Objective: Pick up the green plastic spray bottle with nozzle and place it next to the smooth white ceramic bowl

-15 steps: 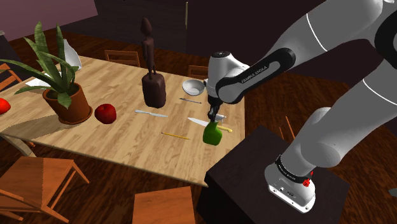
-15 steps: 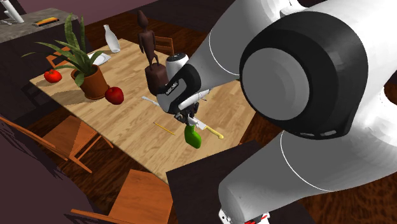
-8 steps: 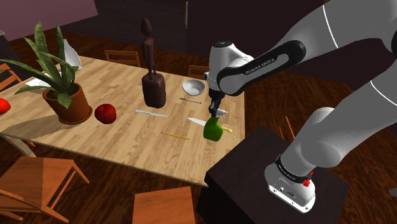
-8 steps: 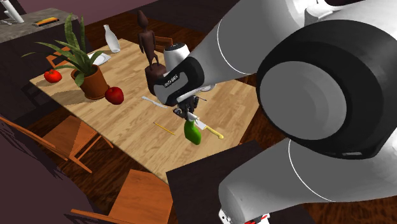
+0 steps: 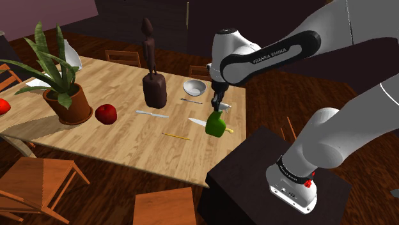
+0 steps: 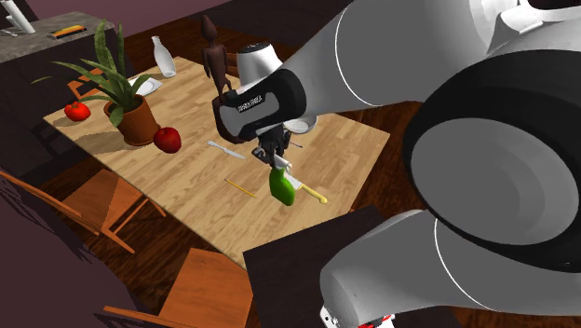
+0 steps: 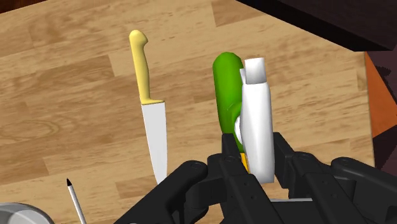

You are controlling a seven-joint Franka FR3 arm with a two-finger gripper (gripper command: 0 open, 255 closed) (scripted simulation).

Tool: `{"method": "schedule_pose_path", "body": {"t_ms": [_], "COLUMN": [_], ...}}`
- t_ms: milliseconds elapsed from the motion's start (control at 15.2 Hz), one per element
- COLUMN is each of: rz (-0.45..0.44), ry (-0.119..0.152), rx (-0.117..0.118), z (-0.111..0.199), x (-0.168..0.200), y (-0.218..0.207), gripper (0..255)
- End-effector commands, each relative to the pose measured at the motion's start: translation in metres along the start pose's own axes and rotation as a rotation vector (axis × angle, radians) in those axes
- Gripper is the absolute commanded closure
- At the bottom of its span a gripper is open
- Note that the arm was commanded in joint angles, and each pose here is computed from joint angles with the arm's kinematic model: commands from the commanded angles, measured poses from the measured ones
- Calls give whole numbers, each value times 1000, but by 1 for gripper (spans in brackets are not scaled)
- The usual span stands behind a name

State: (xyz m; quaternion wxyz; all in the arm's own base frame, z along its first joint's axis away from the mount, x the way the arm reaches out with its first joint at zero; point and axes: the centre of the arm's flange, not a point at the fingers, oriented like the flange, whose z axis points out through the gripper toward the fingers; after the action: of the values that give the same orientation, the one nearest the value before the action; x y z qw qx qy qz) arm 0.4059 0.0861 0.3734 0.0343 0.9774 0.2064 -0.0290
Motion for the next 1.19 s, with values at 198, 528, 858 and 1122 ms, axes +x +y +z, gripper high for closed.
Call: {"method": "schedule_pose_path", "body": {"t_ms": [198,528,858,1122], "rz": [0,0,0,0], "ry": [0,0,0,0], "rx": [0,0,0,0], "z": [-26,-53,-79,-100], "x": [-2,-4,-6,-8], "y": [1,2,4,5], "gripper": [255,255,255,255]}}
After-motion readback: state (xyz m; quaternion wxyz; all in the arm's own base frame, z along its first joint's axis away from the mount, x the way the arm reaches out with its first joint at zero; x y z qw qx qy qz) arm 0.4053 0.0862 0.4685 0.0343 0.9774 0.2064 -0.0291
